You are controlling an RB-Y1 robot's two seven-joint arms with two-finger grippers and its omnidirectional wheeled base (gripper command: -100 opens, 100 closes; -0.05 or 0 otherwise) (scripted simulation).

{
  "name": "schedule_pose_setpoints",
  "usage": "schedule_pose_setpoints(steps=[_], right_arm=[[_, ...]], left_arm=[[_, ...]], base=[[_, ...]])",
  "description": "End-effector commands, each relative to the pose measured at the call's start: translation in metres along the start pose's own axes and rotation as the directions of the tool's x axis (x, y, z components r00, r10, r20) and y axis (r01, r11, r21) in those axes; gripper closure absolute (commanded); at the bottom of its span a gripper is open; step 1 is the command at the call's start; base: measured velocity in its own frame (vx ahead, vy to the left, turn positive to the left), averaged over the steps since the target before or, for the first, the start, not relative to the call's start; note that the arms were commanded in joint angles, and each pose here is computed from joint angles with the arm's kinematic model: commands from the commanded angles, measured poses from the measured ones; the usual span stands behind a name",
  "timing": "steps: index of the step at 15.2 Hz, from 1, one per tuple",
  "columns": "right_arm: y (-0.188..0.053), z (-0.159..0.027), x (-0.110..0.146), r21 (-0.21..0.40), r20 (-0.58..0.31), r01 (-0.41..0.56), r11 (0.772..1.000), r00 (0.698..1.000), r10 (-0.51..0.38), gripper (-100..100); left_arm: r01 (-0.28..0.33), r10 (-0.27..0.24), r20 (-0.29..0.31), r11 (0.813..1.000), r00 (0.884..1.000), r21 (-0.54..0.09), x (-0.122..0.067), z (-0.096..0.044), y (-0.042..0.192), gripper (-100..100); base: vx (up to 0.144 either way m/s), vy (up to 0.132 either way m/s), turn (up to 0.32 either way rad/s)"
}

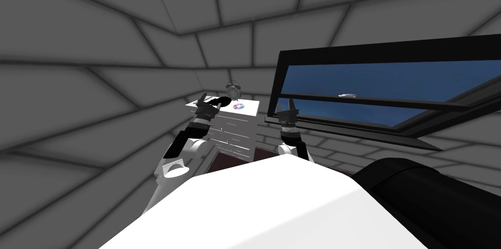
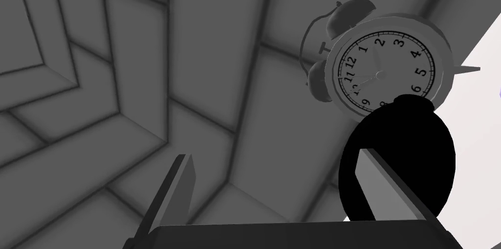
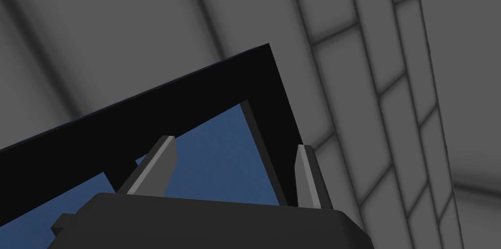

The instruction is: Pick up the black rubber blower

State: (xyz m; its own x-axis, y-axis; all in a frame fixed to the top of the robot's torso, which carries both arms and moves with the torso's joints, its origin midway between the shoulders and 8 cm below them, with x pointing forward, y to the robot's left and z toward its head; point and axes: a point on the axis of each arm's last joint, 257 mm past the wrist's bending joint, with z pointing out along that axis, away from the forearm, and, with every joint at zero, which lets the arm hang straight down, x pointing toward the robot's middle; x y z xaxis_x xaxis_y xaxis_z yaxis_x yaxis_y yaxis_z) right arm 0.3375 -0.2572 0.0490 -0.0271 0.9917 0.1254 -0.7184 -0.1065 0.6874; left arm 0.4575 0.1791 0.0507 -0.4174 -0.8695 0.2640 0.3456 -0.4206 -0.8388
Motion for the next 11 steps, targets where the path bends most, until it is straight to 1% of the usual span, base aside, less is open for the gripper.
schedule_pose_setpoints(steps=[1, 2, 4, 5, 6, 8, 9, 10, 11], right_arm=[[0.000, 0.000, 0.000, 0.000, 0.000, 0.000, 1.000, 1.000, 0.000, 0], [0.000, 0.000, 0.000, 0.000, 0.000, 0.000, 1.000, 1.000, 0.000, 0], [0.000, 0.000, 0.000, 0.000, 0.000, 0.000, 1.000, 1.000, 0.000, 0], [0.000, 0.000, 0.000, 0.000, 0.000, 0.000, 1.000, 1.000, 0.000, 0], [0.000, 0.000, 0.000, 0.000, 0.000, 0.000, 1.000, 1.000, 0.000, 0], [0.000, 0.000, 0.000, 0.000, 0.000, 0.000, 1.000, 1.000, 0.000, 0], [0.000, 0.000, 0.000, 0.000, 0.000, 0.000, 1.000, 1.000, 0.000, 0], [0.000, 0.000, 0.000, 0.000, 0.000, 0.000, 1.000, 1.000, 0.000, 0], [0.000, 0.000, 0.000, 0.000, 0.000, 0.000, 1.000, 1.000, 0.000, 0]], left_arm=[[0.019, -0.019, 0.006, 0.999, 1.000, -0.036, -0.001, 0.003, 0.008, -100], [0.064, -0.065, -0.018, 0.997, 0.998, -0.044, 0.007, 0.014, 0.006, -100], [0.067, -0.067, 0.000, 0.995, 0.998, -0.080, 0.003, 0.013, 0.015, -100], [0.067, -0.067, 0.003, 0.994, 0.998, -0.085, 0.003, 0.013, 0.017, -100], [0.113, -0.116, -0.016, 0.989, 0.993, -0.099, 0.011, 0.024, 0.016, -100], [0.114, -0.114, 0.004, 0.984, 0.993, -0.134, 0.007, 0.023, 0.025, -100], [0.114, -0.114, 0.005, 0.984, 0.993, -0.136, 0.007, 0.023, 0.026, -100], [0.158, -0.161, -0.007, 0.975, 0.987, -0.156, 0.014, 0.033, 0.026, -100], [0.159, -0.161, 0.003, 0.972, 0.987, -0.173, 0.012, 0.032, 0.030, -100]], base=[[0.002, 0.052, -0.038], [0.002, 0.068, -0.047], [0.010, 0.065, -0.046], [0.006, 0.030, -0.003], [0.006, 0.046, -0.040], [0.005, 0.060, -0.050], [-0.001, 0.033, -0.002], [-0.001, 0.047, -0.042], [0.003, 0.061, -0.062]])
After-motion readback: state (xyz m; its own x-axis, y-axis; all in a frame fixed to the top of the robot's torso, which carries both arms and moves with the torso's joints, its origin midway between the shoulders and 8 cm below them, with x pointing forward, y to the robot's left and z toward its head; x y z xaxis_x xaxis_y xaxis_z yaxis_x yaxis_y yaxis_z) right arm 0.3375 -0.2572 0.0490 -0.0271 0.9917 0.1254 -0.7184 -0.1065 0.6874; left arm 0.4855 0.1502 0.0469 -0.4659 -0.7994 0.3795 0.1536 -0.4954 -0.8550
